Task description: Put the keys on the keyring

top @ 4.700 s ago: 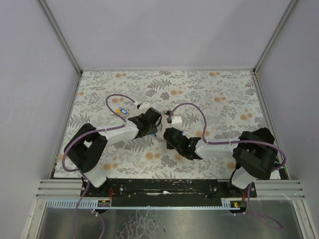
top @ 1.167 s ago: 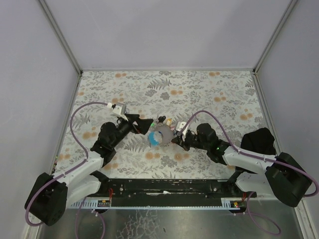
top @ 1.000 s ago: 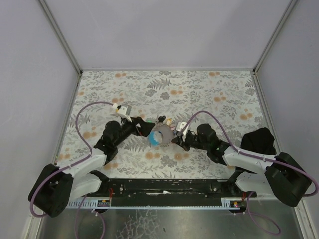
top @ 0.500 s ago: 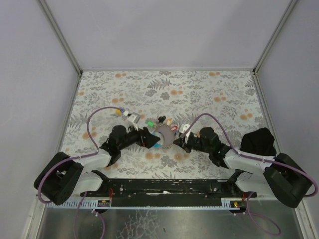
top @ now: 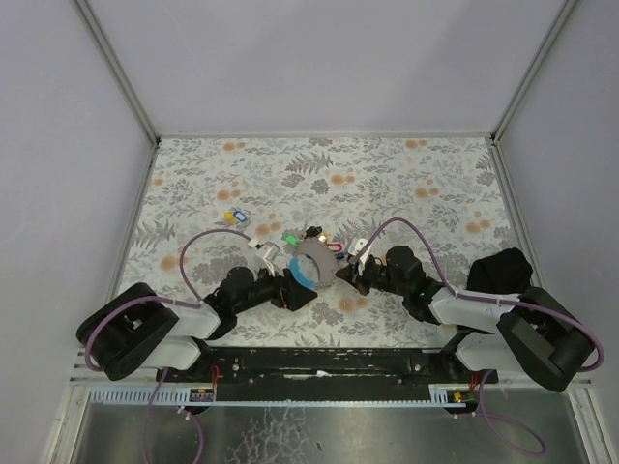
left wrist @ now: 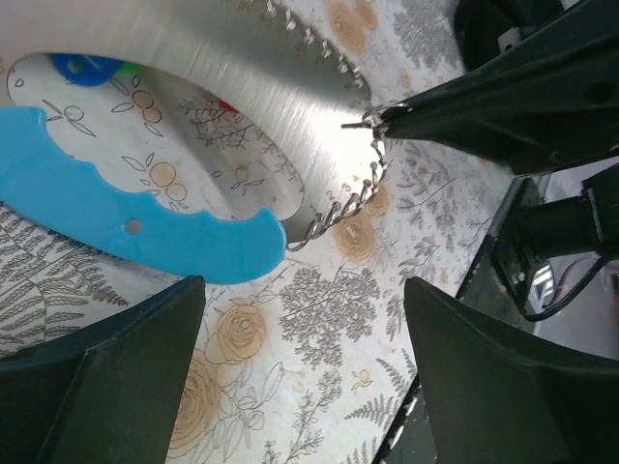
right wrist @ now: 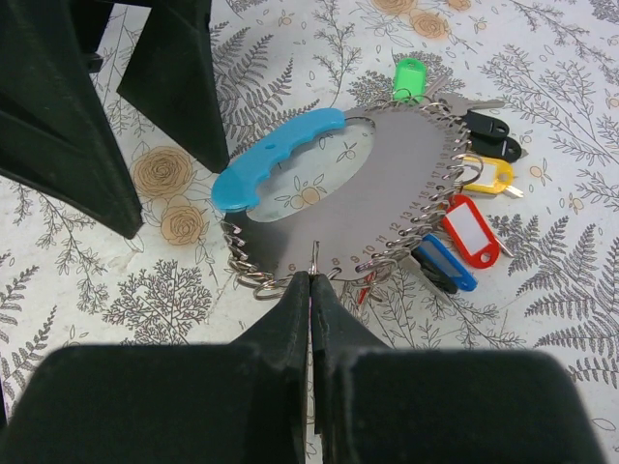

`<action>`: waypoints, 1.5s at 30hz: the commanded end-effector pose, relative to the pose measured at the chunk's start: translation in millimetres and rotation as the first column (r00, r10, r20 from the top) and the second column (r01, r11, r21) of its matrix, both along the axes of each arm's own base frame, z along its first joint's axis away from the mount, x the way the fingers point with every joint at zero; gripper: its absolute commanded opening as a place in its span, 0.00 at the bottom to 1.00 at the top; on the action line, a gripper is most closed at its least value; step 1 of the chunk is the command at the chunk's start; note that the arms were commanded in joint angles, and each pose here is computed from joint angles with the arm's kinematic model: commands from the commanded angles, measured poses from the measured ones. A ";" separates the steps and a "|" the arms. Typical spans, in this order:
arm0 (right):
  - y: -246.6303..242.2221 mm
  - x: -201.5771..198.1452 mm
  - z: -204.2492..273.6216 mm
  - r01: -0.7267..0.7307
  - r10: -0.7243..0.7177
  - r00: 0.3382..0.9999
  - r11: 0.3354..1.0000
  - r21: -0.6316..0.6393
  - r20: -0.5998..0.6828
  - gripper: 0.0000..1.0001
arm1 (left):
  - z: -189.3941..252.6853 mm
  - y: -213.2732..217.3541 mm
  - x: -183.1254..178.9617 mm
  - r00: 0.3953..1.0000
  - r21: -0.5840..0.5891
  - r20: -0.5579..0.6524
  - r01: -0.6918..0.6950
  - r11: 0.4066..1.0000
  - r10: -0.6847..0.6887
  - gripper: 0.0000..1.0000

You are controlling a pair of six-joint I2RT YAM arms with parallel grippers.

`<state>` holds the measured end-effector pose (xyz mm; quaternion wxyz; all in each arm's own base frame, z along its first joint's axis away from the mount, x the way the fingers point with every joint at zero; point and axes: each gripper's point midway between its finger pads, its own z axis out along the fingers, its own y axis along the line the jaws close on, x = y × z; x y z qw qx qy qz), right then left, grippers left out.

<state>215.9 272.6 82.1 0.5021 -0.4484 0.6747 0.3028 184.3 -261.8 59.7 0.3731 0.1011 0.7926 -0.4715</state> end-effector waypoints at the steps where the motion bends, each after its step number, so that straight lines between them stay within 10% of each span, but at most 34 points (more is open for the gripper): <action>1: 5.8 7.0 24.4 0.001 -0.005 0.998 0.998 0.068 0.068 0.00 | 45.5 -5.2 9.2 0.992 -0.117 0.121 -0.029 0.993 0.044 0.85; 11: 5.5 3.3 28.0 -0.024 0.019 0.997 0.997 0.070 0.075 0.00 | 85.2 64.4 74.2 0.842 0.025 0.272 -0.491 0.871 0.466 0.95; 21: 11.3 -4.9 38.7 -0.070 0.061 0.995 0.991 0.116 0.076 0.00 | 56.0 130.4 130.8 0.685 0.244 0.124 -0.722 0.647 0.718 0.89; 32: 13.0 -3.2 36.6 -0.064 0.055 0.996 0.989 0.130 0.070 0.00 | 5.1 205.1 190.6 0.467 0.495 0.069 -0.784 0.376 0.882 0.67; 45: 15.6 -5.3 40.4 -0.081 0.072 0.995 0.987 0.140 0.068 0.00 | -32.0 236.8 214.7 0.373 0.598 0.058 -0.755 0.267 0.926 0.44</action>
